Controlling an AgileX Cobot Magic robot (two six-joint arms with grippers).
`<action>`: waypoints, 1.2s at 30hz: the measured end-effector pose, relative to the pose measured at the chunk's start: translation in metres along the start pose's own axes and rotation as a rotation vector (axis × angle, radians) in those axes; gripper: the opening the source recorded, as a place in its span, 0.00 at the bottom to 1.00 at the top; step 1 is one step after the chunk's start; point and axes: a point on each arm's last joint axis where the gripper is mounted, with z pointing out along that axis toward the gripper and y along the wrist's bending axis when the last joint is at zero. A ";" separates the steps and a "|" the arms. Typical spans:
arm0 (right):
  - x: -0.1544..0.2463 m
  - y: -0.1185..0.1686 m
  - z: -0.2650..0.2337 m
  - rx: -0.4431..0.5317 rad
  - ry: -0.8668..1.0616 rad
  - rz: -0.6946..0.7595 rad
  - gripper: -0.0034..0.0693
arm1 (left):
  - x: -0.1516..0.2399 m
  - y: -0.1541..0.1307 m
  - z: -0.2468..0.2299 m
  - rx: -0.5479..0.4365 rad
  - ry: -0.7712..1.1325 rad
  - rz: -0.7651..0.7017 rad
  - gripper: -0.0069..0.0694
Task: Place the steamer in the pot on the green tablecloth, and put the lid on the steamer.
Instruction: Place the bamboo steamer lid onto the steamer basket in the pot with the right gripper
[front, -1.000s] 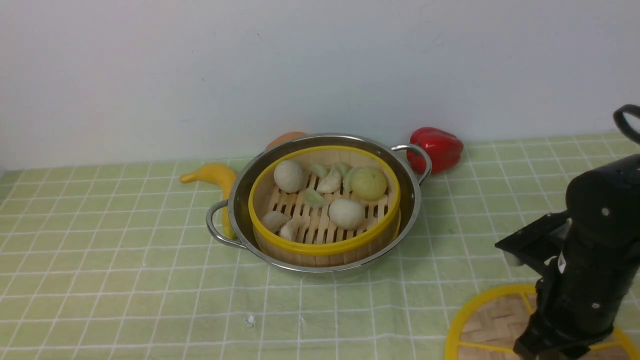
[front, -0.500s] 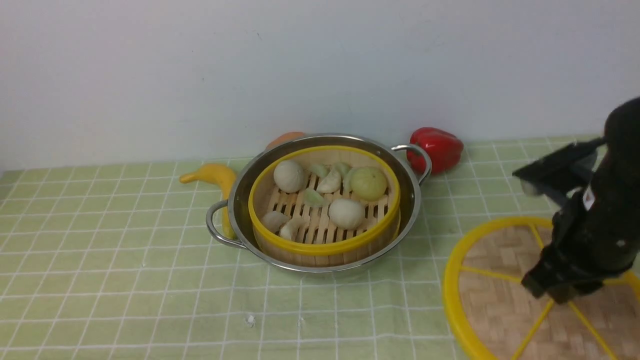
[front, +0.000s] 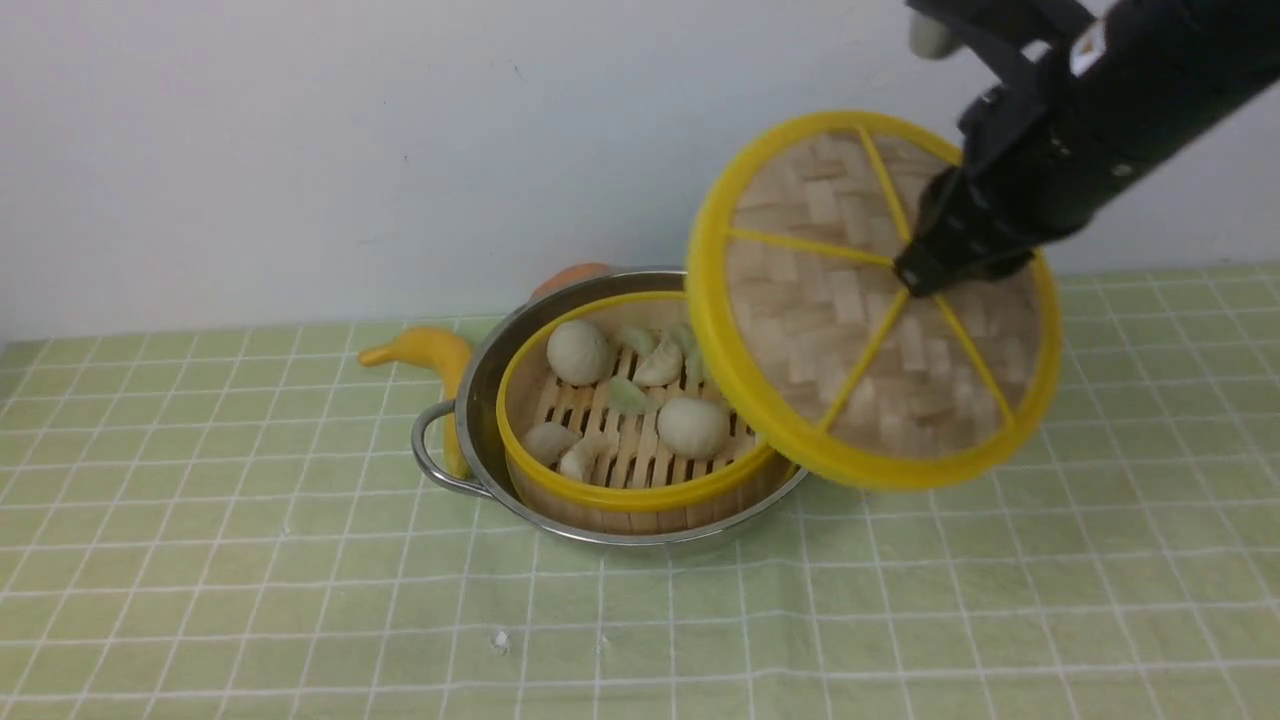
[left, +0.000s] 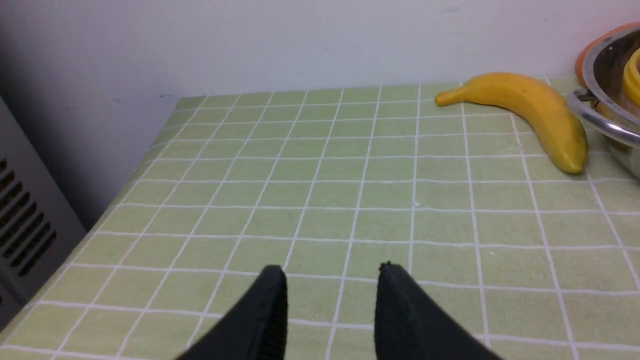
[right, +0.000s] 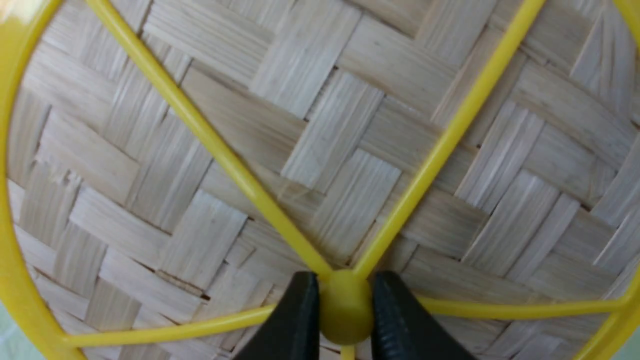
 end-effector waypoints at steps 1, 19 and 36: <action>-0.012 0.008 0.007 -0.019 -0.018 -0.045 0.25 | 0.000 0.000 0.000 0.000 0.000 0.000 0.41; -0.058 0.050 0.124 -0.034 0.043 -0.259 0.25 | 0.000 0.000 0.000 0.000 0.000 0.000 0.41; -0.066 0.050 0.128 -0.028 -0.034 -0.275 0.25 | 0.000 0.000 0.000 0.000 0.000 0.000 0.41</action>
